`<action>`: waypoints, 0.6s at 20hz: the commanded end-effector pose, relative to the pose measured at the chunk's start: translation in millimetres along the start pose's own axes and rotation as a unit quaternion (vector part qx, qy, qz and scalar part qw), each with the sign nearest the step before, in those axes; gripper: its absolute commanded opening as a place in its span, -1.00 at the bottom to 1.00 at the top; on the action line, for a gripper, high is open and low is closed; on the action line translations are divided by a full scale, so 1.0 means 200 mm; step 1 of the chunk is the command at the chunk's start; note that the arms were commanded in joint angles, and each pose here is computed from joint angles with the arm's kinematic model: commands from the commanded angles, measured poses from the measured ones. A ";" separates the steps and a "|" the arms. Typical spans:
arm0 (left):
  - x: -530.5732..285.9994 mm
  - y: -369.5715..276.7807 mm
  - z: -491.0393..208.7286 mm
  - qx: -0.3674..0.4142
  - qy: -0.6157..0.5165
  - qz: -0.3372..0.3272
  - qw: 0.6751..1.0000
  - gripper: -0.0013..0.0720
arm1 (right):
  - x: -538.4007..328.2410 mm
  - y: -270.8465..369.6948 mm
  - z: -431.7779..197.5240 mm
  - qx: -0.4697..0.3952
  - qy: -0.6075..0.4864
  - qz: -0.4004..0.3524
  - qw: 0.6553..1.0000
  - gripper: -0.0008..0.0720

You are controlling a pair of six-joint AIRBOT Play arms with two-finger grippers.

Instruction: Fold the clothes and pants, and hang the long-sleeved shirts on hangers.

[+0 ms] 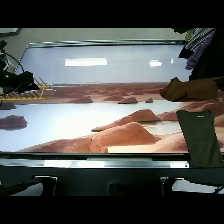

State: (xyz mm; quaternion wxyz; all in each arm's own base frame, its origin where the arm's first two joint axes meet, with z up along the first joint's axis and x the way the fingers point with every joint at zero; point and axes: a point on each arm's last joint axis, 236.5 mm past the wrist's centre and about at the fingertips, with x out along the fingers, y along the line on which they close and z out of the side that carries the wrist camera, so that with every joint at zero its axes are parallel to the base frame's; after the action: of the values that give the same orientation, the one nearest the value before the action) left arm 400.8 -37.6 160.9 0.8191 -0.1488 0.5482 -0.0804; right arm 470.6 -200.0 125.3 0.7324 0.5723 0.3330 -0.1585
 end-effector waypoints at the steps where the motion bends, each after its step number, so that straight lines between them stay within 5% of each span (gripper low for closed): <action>1: 0.00 0.00 0.00 0.000 0.000 0.000 1.000 -0.92 | -0.15 -0.08 0.12 0.077 -0.047 -0.020 0.996 -0.90; 7: 0.00 0.00 0.00 0.000 0.000 0.000 1.000 -0.92 | -0.28 -0.15 0.09 0.124 -0.071 -0.071 0.987 -0.90; 12: 0.00 0.00 0.00 0.000 0.000 0.000 1.000 -0.92 | -0.40 -0.44 -0.05 0.121 -0.040 -0.209 0.970 -0.90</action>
State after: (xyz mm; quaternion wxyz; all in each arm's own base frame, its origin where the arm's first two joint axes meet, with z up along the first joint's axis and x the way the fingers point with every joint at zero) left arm 400.8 -37.6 160.9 0.8191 -0.1488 0.5482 -0.0804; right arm 396.3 -226.4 130.7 0.6524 0.6013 0.3415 -0.3102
